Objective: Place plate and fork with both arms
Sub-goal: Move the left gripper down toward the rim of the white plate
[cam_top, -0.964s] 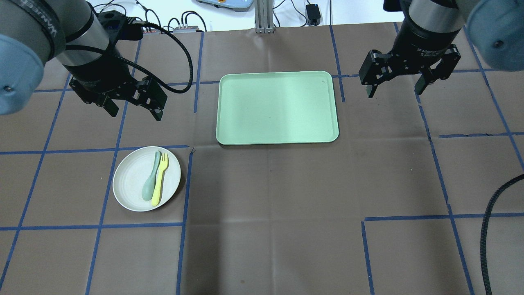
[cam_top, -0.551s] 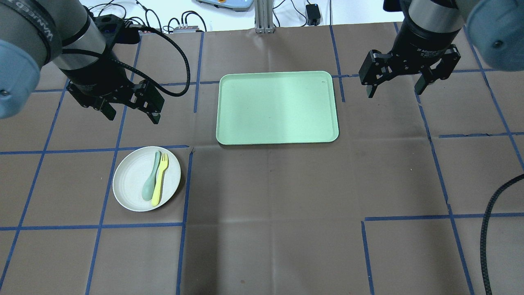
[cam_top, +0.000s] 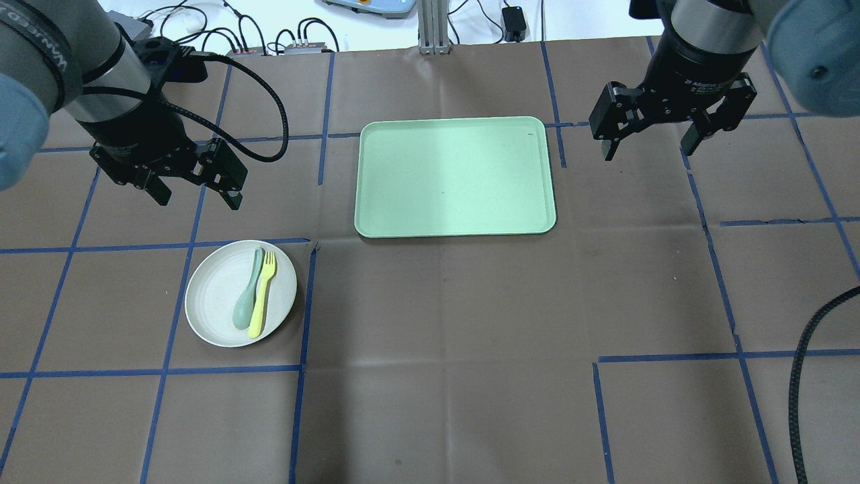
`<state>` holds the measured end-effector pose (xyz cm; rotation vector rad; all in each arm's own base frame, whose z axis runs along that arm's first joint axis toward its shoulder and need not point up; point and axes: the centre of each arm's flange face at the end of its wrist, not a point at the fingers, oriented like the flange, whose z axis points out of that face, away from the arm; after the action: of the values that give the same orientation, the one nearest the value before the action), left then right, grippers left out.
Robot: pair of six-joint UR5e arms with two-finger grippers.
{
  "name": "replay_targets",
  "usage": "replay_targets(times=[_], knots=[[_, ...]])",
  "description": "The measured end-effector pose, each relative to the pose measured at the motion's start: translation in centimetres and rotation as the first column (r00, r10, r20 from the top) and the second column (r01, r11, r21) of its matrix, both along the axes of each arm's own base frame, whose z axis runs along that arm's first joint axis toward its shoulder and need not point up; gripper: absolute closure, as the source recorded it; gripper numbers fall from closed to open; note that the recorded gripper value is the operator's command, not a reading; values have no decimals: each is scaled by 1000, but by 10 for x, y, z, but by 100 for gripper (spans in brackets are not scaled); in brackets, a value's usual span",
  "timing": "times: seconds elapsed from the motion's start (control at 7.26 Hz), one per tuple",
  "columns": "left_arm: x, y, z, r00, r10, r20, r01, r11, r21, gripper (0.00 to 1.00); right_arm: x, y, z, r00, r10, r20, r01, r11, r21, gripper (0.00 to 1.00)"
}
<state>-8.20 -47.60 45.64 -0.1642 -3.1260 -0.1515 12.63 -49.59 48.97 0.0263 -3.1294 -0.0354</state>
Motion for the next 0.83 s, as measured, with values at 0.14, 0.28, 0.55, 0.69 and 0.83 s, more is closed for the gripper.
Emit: replay_targets(times=[0.14,0.28,0.55,0.69,0.83], knots=[[25,-1,-22,999,36,-8,-35,999,34,0,0,0,0,1000,0,0,0,1000,-1,0],[60,-3,-51,997,68,-21,-67,996,55,0,0,1,1,1000,0,-1,0,1000,-1,0],[125,-20,-126,1000,6,-21,-6,1000,-12,0,0,1,1,1000,0,0,0,1000,-1,0],[149,-24,-161,999,-37,-18,36,999,-36,0,0,0,0,1000,0,0,0,1000,-1,0],[164,-23,-186,998,-47,-29,46,998,-30,0,0,0,0,1000,0,-1,0,1000,-1,0]])
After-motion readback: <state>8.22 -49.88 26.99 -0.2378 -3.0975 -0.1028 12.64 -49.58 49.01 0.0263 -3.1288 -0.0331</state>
